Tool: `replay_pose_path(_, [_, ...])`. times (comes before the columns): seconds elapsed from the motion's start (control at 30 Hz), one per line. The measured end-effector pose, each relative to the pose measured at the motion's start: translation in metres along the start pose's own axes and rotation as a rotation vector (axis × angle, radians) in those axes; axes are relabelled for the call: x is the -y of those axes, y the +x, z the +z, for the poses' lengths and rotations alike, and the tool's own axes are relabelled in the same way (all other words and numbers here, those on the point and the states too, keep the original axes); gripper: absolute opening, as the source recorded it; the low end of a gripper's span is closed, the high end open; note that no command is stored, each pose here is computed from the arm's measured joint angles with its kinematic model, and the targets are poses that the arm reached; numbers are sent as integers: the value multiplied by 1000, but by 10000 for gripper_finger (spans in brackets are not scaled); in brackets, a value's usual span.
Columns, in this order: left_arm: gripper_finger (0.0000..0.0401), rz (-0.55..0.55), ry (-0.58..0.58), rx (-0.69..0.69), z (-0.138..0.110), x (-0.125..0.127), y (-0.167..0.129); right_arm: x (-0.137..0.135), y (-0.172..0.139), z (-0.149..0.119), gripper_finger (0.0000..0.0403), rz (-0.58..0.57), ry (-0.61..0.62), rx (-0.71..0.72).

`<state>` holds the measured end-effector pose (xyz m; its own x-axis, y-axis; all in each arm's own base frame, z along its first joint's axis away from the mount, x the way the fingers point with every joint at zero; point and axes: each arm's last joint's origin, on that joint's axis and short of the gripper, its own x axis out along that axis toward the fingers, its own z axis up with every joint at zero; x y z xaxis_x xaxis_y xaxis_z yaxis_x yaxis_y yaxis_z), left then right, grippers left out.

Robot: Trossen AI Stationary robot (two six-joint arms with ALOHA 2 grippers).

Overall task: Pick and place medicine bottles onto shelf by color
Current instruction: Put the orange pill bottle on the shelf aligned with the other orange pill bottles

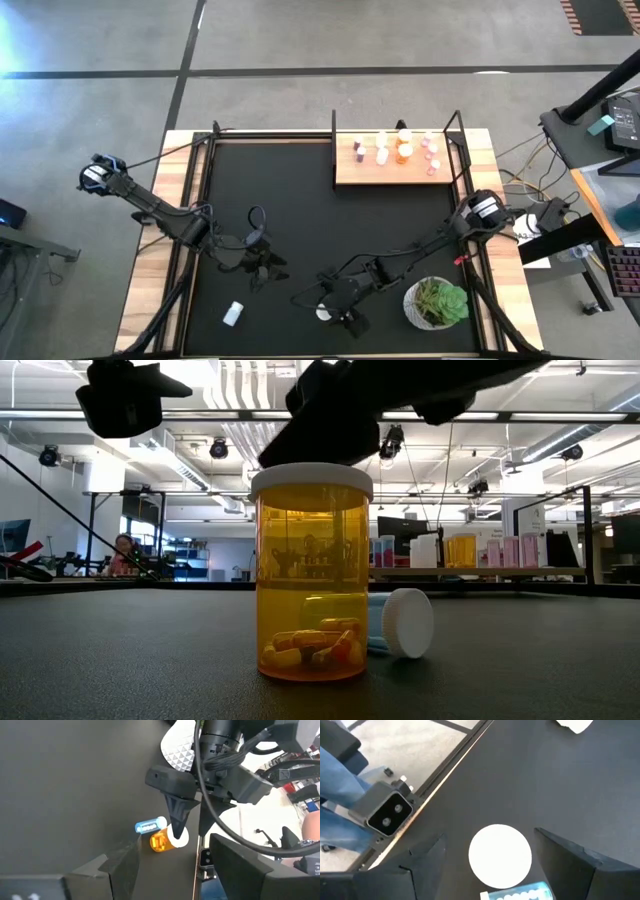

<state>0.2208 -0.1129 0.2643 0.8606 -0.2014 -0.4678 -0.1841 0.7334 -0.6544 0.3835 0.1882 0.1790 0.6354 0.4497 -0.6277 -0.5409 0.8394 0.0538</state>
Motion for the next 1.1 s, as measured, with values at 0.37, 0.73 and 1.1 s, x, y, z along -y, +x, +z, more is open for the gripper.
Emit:
replay_pose_path(0.37, [219, 2, 4, 2, 0, 0, 0, 0, 3, -3, 281, -2, 11, 25])
replay_pose_path(0.73, [219, 0, -1, 3, 0, 0, 0, 3, 26, -13, 281, -1, 81, -13])
replay_pose_path(1.1, [219, 1, 0, 2, 0, 0, 0, 4, 25, -16, 229, -3, 88, -51])
